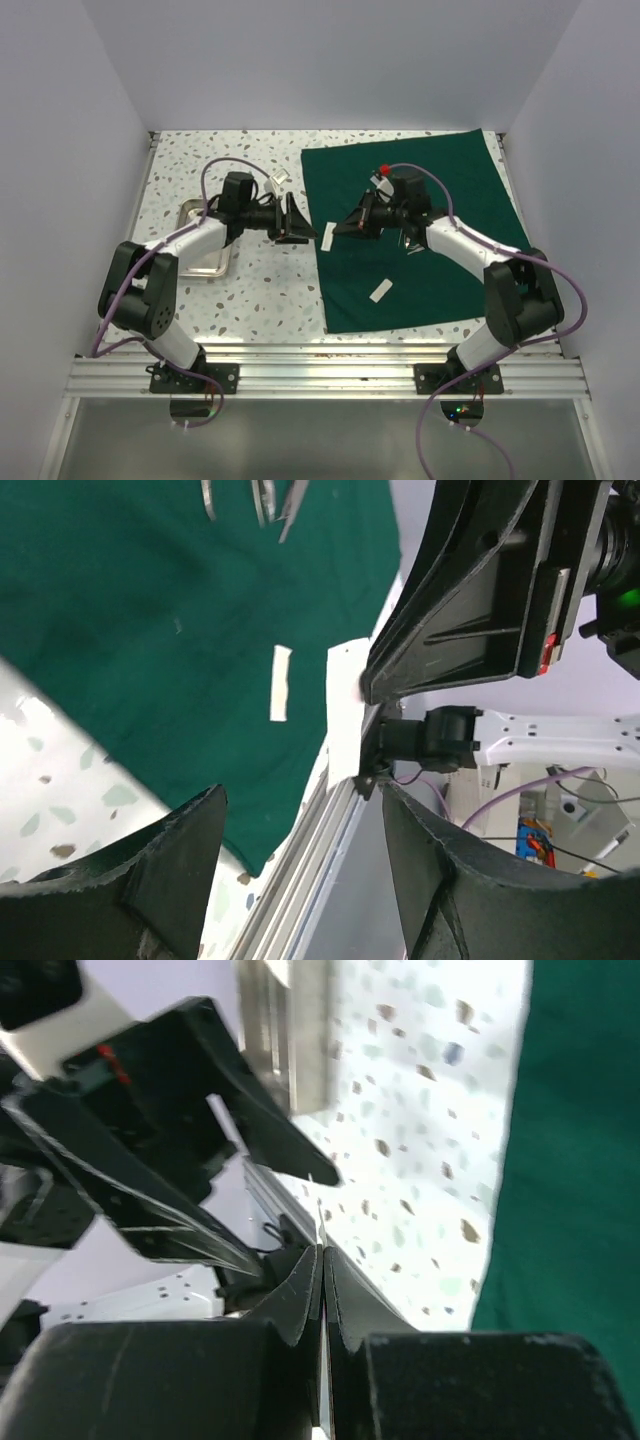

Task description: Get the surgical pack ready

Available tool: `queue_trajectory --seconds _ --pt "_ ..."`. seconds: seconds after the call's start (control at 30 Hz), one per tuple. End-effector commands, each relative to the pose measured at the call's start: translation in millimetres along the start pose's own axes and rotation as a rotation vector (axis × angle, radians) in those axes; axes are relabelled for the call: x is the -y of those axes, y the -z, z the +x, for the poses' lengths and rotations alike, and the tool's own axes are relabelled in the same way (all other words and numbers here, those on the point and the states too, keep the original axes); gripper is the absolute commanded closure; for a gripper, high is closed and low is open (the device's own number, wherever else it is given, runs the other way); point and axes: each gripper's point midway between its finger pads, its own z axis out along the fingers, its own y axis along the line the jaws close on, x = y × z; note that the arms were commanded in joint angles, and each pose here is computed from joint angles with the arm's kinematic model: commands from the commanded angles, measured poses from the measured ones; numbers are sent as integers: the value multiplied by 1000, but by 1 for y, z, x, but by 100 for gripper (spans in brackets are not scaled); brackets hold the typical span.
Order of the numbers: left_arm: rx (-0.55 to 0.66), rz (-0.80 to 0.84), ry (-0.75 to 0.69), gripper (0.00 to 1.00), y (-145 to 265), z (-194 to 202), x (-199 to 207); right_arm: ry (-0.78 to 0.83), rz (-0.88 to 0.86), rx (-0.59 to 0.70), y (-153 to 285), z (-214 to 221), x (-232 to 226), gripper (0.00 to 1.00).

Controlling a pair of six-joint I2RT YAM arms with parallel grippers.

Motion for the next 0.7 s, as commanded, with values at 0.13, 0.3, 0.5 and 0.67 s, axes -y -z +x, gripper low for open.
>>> queue_trajectory --seconds 0.13,0.3,0.5,0.67 --pt "6 174 -34 32 -1 -2 32 54 -144 5 -2 -14 -62 100" --pt "-3 217 -40 38 0 0 38 50 -150 -3 -7 -13 -63 100" --pt "0 275 -38 68 3 -1 49 49 -151 -16 -11 -13 -62 100" --pt "-12 274 -23 91 1 1 46 56 -154 -23 -15 -16 -61 100"
